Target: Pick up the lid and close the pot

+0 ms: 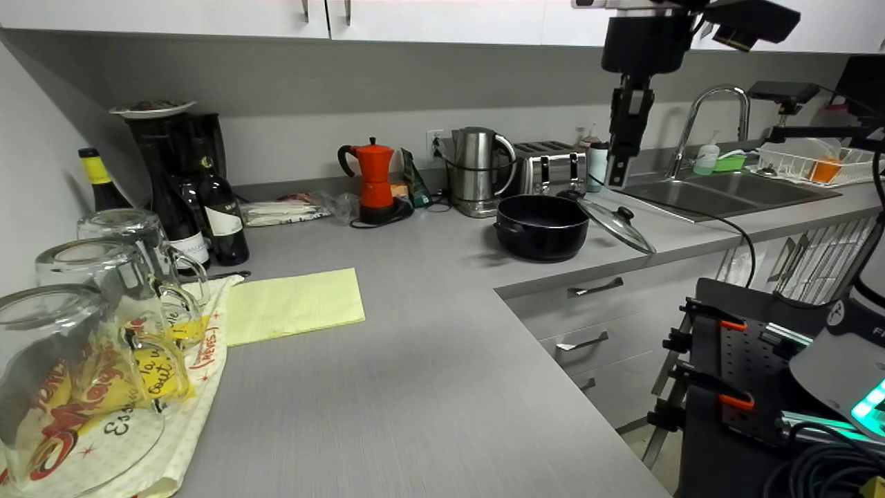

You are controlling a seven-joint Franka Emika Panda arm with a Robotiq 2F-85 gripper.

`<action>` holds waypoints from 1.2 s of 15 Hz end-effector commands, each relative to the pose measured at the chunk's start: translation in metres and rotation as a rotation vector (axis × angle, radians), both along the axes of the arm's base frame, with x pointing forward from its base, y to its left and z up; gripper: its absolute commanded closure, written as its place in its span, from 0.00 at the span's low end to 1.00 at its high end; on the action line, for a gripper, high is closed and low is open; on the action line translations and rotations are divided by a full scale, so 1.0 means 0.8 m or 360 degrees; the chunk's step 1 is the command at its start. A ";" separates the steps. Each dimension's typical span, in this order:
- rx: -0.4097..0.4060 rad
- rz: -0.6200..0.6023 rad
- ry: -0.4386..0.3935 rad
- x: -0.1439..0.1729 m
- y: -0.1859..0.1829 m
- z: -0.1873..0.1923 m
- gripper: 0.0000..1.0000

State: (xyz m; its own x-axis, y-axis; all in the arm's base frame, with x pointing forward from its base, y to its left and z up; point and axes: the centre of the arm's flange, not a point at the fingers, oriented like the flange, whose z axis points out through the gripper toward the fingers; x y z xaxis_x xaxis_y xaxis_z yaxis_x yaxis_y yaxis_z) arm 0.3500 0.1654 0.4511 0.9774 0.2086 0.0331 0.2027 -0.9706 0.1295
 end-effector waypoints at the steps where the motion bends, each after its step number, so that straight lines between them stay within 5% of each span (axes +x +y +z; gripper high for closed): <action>1: 0.0086 0.0157 -0.0076 -0.025 -0.061 -0.035 0.00; 8: 0.0338 0.0181 -0.0240 -0.021 -0.217 -0.076 0.00; 18: 0.0657 -0.0265 -0.0432 -0.009 -0.425 -0.123 0.00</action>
State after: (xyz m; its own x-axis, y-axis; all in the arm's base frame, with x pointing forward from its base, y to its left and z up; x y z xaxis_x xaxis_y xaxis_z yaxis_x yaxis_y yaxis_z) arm 0.3430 -0.1483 0.3791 0.9499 0.0403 0.3100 0.1055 -0.9748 -0.1965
